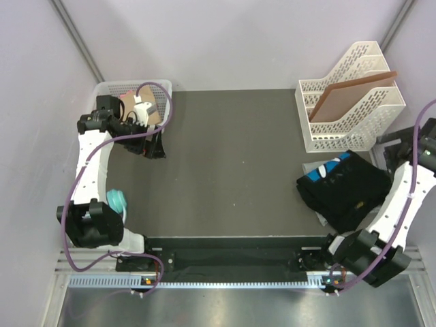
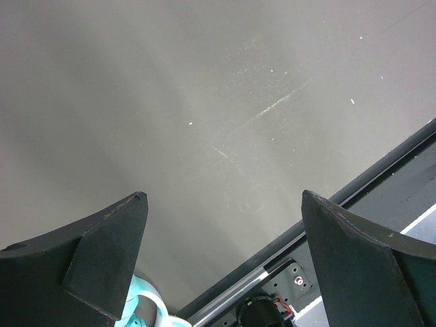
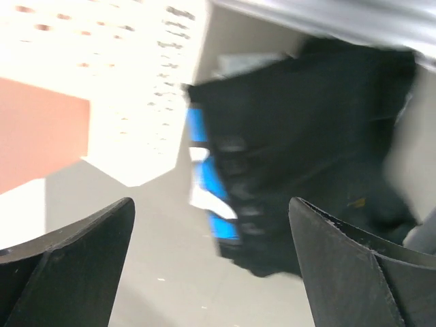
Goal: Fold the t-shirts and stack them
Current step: Put the neatly folded tshirt into the corner of the board with the right arm
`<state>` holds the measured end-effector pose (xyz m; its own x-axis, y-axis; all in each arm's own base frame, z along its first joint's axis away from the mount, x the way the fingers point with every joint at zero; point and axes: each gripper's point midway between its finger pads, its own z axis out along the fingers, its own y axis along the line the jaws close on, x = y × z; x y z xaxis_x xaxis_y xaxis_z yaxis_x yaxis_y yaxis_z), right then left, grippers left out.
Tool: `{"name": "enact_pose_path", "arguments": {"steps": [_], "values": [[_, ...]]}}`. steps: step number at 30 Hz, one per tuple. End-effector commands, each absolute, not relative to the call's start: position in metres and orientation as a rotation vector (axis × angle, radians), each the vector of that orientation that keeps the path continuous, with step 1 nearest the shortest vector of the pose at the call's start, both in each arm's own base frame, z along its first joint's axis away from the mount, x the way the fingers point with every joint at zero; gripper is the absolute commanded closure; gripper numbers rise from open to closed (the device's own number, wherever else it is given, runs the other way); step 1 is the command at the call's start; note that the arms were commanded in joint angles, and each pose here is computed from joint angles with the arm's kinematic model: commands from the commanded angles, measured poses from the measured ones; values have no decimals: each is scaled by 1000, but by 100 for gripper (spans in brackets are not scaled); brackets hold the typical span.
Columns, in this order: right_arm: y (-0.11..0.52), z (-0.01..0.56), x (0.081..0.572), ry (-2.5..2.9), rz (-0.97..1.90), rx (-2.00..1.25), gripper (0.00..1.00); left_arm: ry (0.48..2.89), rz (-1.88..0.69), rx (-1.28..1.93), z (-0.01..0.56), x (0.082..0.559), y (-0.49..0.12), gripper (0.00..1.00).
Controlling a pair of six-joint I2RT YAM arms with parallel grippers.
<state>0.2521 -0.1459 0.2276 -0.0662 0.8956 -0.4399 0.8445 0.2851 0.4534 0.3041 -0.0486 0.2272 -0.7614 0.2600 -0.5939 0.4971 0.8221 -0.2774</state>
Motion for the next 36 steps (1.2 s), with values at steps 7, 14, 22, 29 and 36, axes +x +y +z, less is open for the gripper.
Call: {"name": "enact_pose_path", "arguments": {"steps": [7,14,22,29,36], "values": [[-78,314,296,1739,512,1220,6,2425,-566,561,243,302,-48,1],[-77,171,310,1998,549,1427,4,2425,-583,540,243,301,-50,1],[-88,66,287,2195,367,1571,3,2436,-602,518,241,298,-52,1],[-86,24,279,2325,344,1569,2,2455,-589,501,232,294,-50,1],[-77,117,310,2150,415,1333,0,2483,-560,461,216,296,-46,1]]}}
